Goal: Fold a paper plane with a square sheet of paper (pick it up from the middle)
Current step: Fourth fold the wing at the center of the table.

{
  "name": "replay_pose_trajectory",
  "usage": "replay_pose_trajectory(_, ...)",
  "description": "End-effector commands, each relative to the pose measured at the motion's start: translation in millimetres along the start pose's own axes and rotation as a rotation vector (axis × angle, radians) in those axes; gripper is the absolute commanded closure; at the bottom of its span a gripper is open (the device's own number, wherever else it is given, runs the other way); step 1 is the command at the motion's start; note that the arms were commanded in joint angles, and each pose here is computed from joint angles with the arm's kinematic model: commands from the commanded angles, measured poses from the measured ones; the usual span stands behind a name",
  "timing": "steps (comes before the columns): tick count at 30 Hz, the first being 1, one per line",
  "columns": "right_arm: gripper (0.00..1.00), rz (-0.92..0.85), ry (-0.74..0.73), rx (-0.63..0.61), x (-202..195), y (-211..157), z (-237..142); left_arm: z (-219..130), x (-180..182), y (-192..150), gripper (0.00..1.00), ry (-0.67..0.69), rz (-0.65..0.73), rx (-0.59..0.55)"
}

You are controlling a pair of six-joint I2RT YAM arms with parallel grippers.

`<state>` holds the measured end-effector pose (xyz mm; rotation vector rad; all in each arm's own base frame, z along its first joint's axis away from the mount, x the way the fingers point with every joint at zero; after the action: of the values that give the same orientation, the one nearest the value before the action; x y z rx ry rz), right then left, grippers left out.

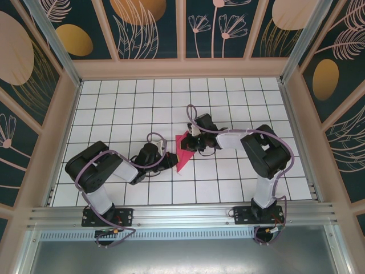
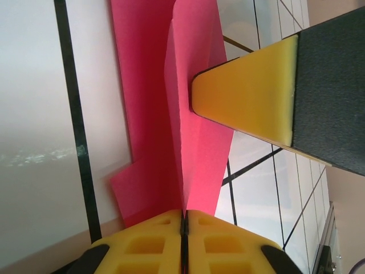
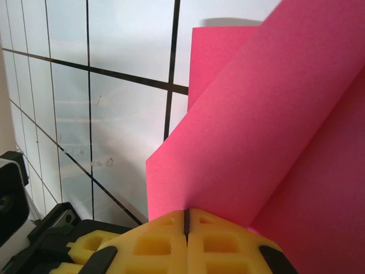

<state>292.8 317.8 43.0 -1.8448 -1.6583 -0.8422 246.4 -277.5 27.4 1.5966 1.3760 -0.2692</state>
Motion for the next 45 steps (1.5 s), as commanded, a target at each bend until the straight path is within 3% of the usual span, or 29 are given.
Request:
replay_pose_trajectory(1,0.93,0.016,-0.034,-0.009,-3.2,3.7,5.2,-3.3,24.2,-13.2,0.84,0.119,-0.014,0.055)
replay_pose_trajectory(14,0.93,0.025,-0.061,-0.016,-11.3,4.9,8.4,-2.9,20.5,-4.5,0.81,0.139,0.032,0.054)
replay_pose_trajectory(27,0.92,0.007,-0.023,-0.013,2.3,6.7,4.3,2.2,28.5,-18.3,1.0,0.132,-0.005,0.091)
replay_pose_trajectory(45,0.88,-0.006,0.021,-0.043,18.4,-6.4,-25.5,5.1,23.0,-19.8,0.98,0.096,0.015,0.11)
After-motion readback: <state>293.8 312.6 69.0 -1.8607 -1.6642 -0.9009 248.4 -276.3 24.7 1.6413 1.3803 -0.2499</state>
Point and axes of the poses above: each hand's point on the last joint's axis, 136 mm out from that joint toward the fingers, its own z axis out along the fingers, its own x axis along the line the jaws close on, y = z × x, the point moved 1 cm from there along -z, back along the fingers, and after that the axes turned 14 degrees about z, right-handed, at the moved point
